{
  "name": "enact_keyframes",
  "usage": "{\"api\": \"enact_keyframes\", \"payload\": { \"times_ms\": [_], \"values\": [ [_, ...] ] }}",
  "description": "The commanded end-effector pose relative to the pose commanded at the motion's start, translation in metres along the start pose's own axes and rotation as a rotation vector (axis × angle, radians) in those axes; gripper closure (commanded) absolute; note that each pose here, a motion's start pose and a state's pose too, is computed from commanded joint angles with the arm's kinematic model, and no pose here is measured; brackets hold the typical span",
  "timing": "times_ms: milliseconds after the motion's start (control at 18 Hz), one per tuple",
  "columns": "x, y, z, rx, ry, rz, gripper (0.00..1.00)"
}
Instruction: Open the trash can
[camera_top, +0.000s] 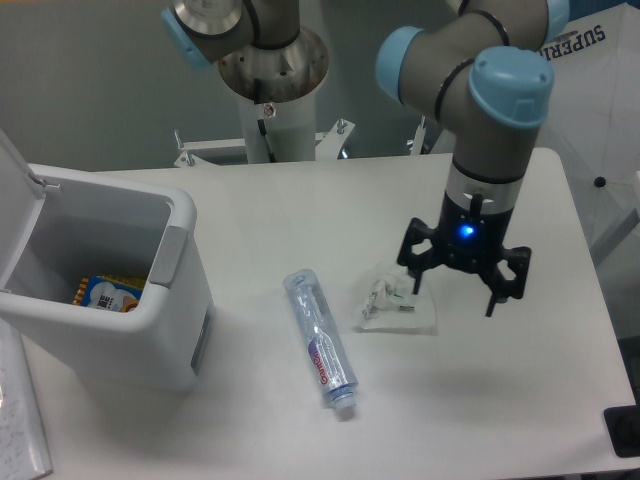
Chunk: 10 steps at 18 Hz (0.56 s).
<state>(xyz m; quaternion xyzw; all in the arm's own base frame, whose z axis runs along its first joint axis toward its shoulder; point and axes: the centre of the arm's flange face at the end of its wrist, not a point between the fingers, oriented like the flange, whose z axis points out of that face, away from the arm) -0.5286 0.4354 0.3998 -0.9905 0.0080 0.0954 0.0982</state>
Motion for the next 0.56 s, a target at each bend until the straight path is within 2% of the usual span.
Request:
{"api": "enact_keyframes", "payload": {
  "times_ms": [167, 333, 556],
  "values": [
    [-0.005, 0.001, 0.013, -0.041, 0.026, 0.050, 0.00],
    [-0.008, 0.006, 0.019, -0.087, 0.022, 0.118, 0.00],
    [-0.008, 0.006, 0.022, -0.088, 0.025, 0.121, 0.00]
  ]
}}
